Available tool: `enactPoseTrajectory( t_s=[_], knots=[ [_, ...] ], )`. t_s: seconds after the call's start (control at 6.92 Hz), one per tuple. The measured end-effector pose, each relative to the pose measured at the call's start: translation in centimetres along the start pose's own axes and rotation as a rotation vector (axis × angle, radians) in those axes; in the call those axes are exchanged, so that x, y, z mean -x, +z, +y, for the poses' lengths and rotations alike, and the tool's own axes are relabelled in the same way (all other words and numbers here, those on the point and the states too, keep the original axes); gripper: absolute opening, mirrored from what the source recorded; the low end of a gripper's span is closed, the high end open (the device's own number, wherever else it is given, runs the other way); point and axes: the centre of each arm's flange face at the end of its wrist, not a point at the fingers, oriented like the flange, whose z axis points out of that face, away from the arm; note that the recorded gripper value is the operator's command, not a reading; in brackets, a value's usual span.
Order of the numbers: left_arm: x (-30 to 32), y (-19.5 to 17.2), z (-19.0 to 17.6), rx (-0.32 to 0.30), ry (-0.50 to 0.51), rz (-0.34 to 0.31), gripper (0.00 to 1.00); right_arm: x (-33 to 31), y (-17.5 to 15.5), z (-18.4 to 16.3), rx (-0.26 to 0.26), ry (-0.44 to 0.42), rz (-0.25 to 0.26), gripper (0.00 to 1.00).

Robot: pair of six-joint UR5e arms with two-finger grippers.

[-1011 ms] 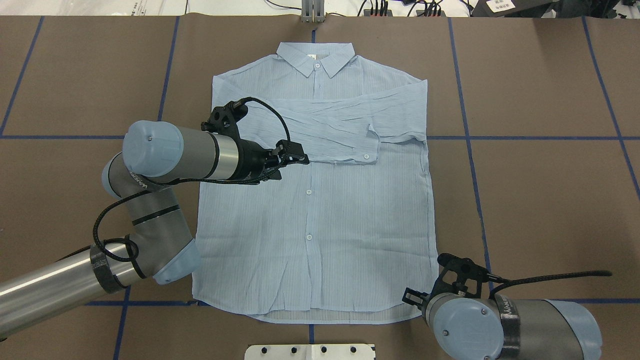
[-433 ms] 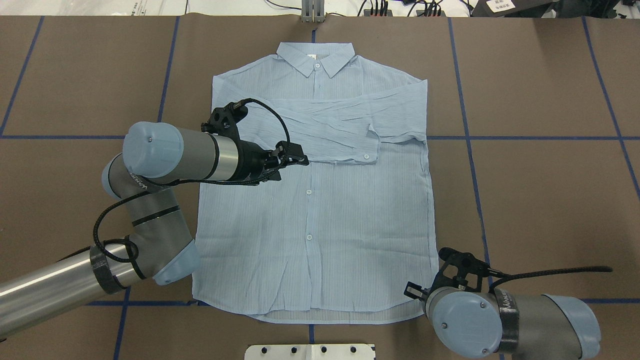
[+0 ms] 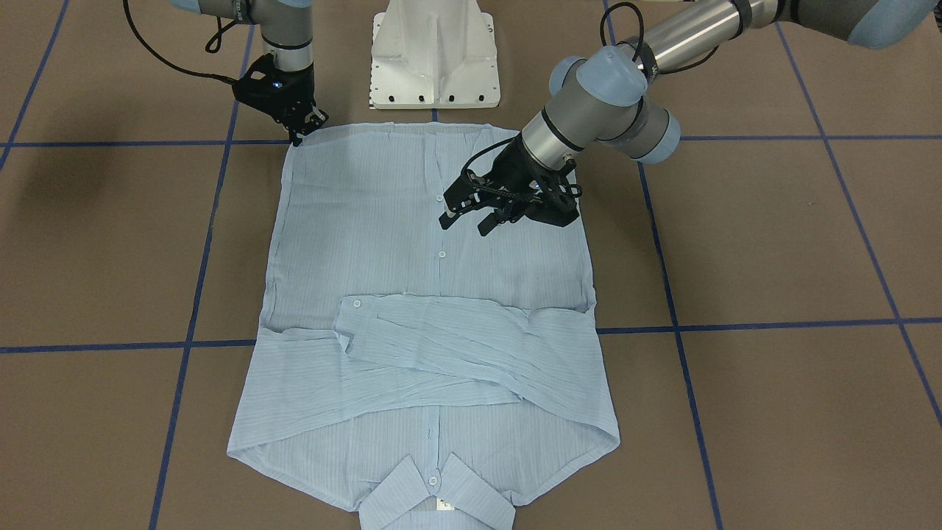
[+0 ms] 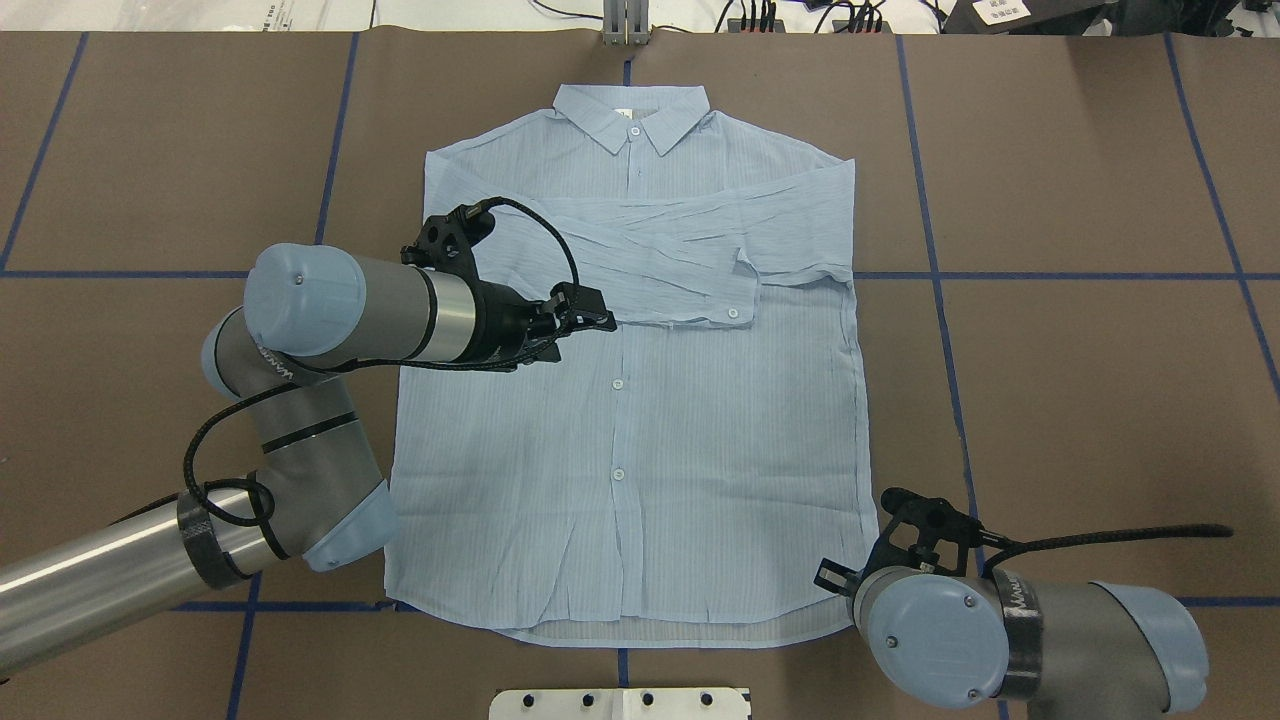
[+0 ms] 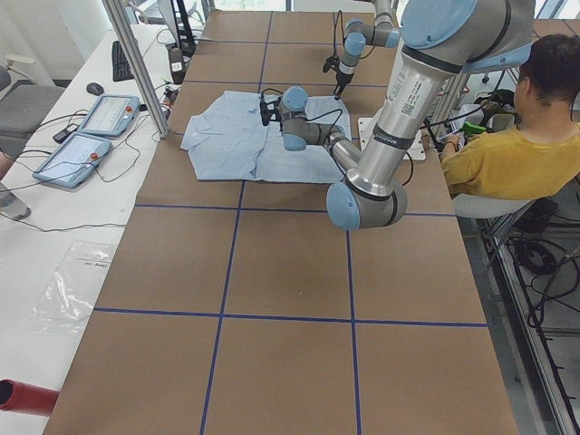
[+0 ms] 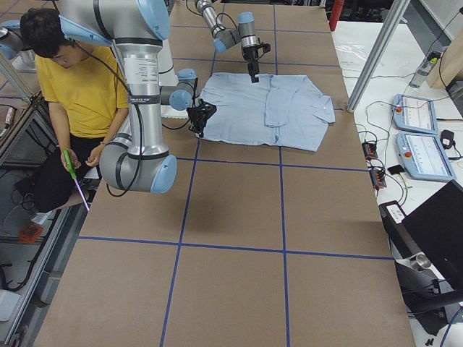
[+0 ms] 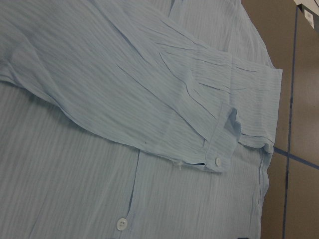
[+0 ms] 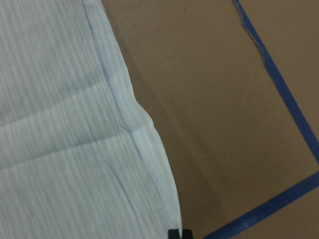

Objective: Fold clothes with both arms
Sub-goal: 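Move both grippers to the shirt hem corners nearest the robot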

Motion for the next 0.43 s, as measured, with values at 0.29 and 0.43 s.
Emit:
enactPoseTrajectory(
  t_s=[0.29,0.43],
  knots=[
    [3.1,-2.6,0.7,-0.014,-0.022,-0.058,0.86,-0.1,-1.8,-1.2,0.011,0.018,-0.021,0.0],
    [4.3,-3.8,2.7,-0.023,-0.026,-0.11,0.86,0.0,-2.1,-1.4,0.026,0.026,-0.022,0.0]
  ],
)
